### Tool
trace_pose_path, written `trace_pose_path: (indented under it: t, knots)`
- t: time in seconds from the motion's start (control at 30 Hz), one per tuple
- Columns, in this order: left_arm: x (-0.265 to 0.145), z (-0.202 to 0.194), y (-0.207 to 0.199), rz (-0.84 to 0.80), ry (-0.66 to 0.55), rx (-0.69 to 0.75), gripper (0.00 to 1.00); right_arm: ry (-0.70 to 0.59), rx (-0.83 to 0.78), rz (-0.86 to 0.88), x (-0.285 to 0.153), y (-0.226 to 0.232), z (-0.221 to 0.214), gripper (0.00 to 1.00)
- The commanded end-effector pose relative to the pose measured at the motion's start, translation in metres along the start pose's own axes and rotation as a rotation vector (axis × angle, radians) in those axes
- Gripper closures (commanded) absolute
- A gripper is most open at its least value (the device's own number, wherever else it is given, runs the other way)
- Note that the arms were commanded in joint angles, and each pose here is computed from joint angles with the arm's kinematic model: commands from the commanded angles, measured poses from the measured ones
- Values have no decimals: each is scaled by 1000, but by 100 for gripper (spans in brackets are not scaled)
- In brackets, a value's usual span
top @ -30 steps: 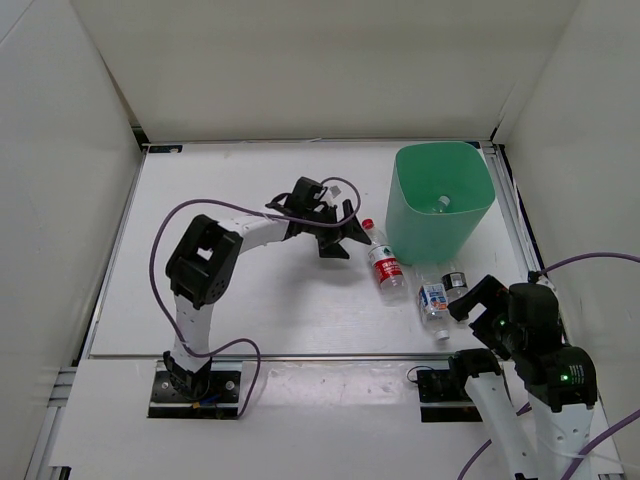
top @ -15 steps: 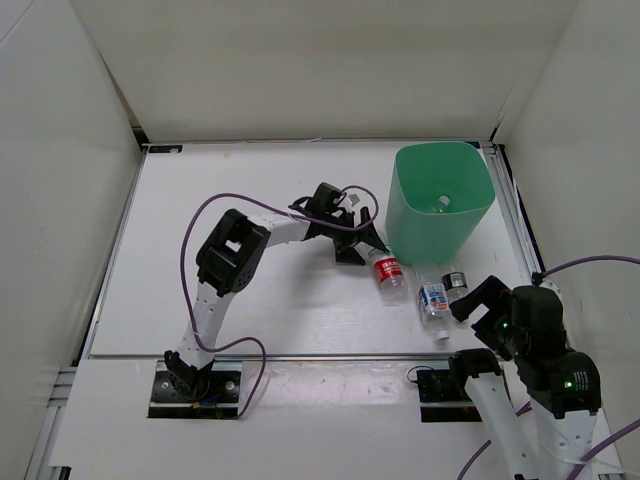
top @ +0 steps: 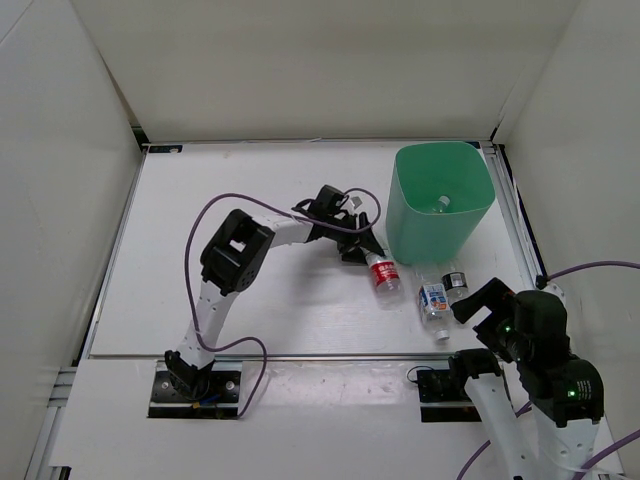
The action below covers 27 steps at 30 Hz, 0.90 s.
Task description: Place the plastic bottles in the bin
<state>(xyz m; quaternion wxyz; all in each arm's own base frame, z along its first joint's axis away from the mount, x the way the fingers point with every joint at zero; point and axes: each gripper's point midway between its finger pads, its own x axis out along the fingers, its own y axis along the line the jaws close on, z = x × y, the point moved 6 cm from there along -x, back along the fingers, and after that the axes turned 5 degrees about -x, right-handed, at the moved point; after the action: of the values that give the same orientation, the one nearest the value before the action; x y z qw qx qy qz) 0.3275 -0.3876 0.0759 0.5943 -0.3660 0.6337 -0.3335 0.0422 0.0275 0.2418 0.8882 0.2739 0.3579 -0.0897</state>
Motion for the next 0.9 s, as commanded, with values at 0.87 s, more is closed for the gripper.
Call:
trace_pose_path:
  t: [0.87]
  knots:
    - [-154,34,-316,-300,-833,811,46,30,-52,-17,0,-2,0,0]
